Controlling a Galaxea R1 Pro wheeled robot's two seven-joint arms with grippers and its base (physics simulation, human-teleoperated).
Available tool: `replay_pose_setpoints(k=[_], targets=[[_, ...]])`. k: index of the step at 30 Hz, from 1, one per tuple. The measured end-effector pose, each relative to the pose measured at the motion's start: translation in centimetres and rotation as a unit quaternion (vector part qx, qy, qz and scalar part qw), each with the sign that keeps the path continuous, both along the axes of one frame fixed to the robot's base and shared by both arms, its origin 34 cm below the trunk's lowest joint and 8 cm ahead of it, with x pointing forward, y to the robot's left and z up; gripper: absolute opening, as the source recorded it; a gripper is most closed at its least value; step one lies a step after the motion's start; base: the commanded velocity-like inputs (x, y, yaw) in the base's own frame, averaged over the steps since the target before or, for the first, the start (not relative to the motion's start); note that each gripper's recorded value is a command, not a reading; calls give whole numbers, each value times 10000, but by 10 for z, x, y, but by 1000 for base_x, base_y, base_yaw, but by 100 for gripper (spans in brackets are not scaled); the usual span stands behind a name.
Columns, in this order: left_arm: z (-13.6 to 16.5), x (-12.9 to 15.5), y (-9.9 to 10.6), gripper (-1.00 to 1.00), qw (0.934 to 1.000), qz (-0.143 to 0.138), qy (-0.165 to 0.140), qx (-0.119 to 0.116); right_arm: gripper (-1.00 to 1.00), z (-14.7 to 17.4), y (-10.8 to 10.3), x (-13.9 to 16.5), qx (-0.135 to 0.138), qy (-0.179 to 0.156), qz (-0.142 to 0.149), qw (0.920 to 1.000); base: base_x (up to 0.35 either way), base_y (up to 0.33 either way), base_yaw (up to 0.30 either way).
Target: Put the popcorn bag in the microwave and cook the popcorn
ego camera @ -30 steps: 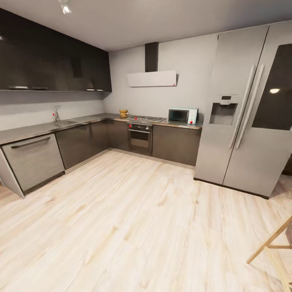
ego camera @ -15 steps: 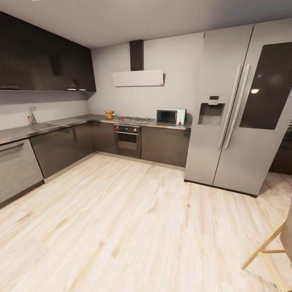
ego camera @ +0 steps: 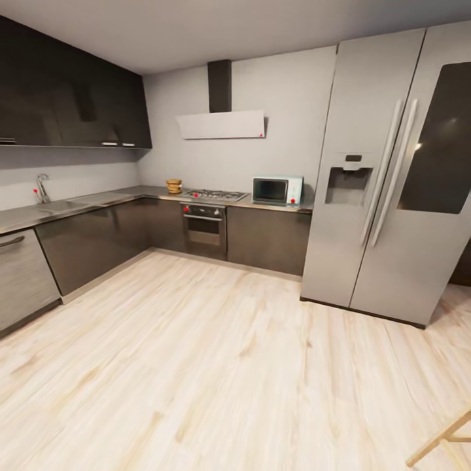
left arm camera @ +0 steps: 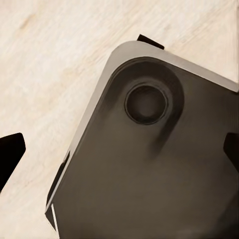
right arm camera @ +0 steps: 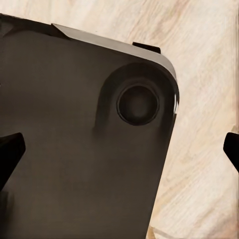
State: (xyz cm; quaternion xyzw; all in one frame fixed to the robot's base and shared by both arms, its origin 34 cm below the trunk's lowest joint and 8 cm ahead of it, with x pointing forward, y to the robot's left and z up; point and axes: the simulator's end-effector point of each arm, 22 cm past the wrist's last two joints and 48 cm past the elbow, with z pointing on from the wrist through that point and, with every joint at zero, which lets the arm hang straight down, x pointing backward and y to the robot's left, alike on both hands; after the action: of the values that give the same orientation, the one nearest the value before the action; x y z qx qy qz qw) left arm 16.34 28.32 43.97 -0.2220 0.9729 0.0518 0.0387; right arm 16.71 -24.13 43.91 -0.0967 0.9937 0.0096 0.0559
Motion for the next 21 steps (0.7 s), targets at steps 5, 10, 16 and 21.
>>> replay_pose_setpoints(k=[5, 10, 16, 21], targets=[[0, 0, 0, 100, 10000, 9, -5, 8, 100, 0, -4, 0, -28, -3, -7, 10000, 329, 0, -26], [0, 1, 1, 100, 10000, 8, -11, 11, 100, 0, 1, 0, 1, -4, -15, 10000, 330, 0, -222], [0, 1, 0, 100, 10000, 4, -14, 8, 100, 0, 0, 0, -1, -2, -15, 10000, 329, 7, -192], [0, 1, 0, 100, 10000, 8, -15, 8, 100, 0, -3, 1, -19, -14, 16, 10000, 329, 77, -12]])
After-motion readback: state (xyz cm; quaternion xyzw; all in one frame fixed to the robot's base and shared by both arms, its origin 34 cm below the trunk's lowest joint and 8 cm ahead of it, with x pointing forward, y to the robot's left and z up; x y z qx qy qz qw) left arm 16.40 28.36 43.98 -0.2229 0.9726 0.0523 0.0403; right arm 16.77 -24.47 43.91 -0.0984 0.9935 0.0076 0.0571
